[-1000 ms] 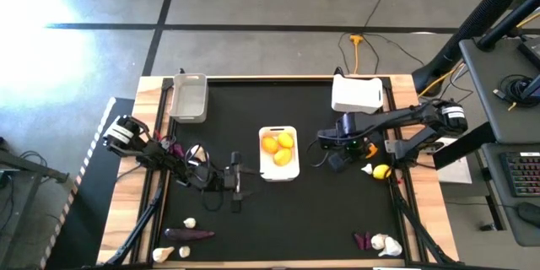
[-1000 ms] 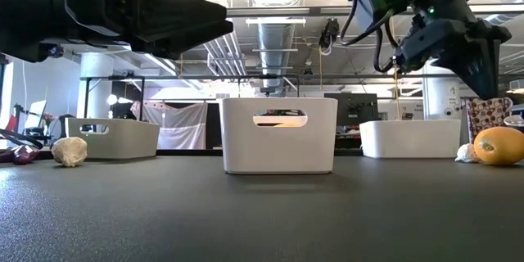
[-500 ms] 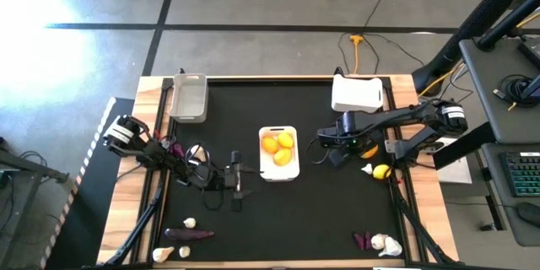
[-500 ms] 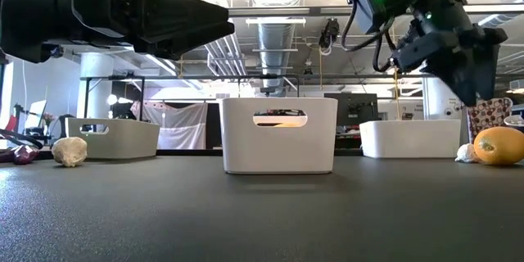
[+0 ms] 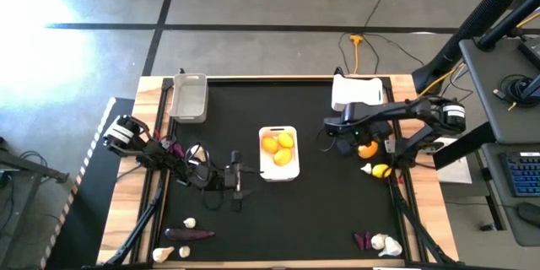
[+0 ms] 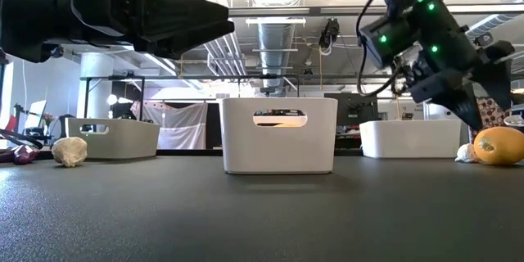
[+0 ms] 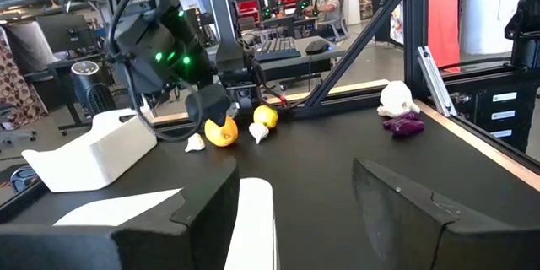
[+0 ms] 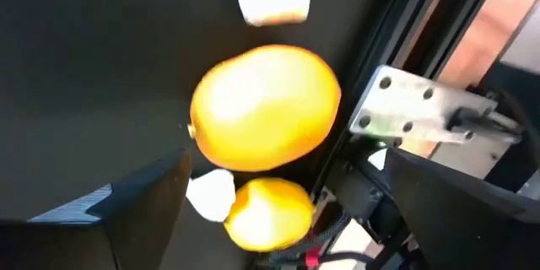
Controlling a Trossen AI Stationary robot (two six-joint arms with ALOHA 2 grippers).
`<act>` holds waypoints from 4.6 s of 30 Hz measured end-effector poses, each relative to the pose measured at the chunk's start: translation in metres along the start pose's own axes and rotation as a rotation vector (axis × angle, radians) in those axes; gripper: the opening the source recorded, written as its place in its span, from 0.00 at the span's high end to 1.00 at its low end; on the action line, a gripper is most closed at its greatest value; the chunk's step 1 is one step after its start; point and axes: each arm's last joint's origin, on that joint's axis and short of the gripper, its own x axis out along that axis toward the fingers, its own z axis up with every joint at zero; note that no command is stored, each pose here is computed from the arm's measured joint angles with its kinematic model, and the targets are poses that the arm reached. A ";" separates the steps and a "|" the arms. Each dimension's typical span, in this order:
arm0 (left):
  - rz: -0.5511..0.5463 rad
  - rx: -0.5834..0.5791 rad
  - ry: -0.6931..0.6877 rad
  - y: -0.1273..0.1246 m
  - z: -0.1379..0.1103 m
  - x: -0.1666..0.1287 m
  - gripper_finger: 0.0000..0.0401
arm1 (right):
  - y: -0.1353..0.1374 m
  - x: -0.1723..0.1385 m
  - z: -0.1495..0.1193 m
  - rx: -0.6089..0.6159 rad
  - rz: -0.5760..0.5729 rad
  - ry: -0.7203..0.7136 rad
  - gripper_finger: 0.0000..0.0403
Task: Sort produce into baskets
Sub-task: Put the lemon into the bottom white bin
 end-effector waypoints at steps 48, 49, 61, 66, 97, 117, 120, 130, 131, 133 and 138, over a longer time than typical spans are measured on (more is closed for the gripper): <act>0.006 -0.001 -0.002 0.001 0.000 0.001 0.47 | -0.004 0.051 0.007 0.188 -0.001 0.051 0.34; 0.006 -0.001 -0.002 0.001 0.000 0.001 0.47 | -0.004 0.051 0.007 0.182 -0.003 0.053 0.37; 0.006 0.028 0.004 0.001 0.000 0.001 0.47 | 0.026 -0.018 0.006 0.101 0.223 -0.084 0.41; 0.010 0.035 0.009 0.003 -0.001 0.001 0.47 | 0.052 -0.082 -0.013 0.026 0.426 -0.385 0.42; 0.294 0.131 0.046 0.014 0.012 -0.038 0.47 | 0.207 -0.114 0.013 -0.419 0.491 -0.744 0.29; 0.292 0.135 0.058 0.013 0.010 -0.038 0.47 | 0.192 -0.140 -0.002 -0.459 0.409 -0.693 0.10; 0.291 0.136 0.060 0.013 0.010 -0.038 0.47 | 0.186 -0.151 -0.013 -0.459 0.396 -0.683 0.10; 0.288 0.124 0.079 0.013 0.007 -0.038 0.47 | 0.164 -0.147 -0.062 -0.384 0.152 -0.590 0.10; 0.287 0.123 0.084 0.013 0.006 -0.038 0.47 | 0.161 -0.143 -0.068 -0.360 0.111 -0.569 0.10; 0.286 0.114 0.089 0.013 0.005 -0.038 0.47 | 0.161 -0.132 -0.078 -0.341 0.080 -0.549 0.10; 0.286 0.111 0.088 0.013 0.006 -0.038 0.47 | 0.153 -0.110 -0.097 -0.287 0.061 -0.470 0.10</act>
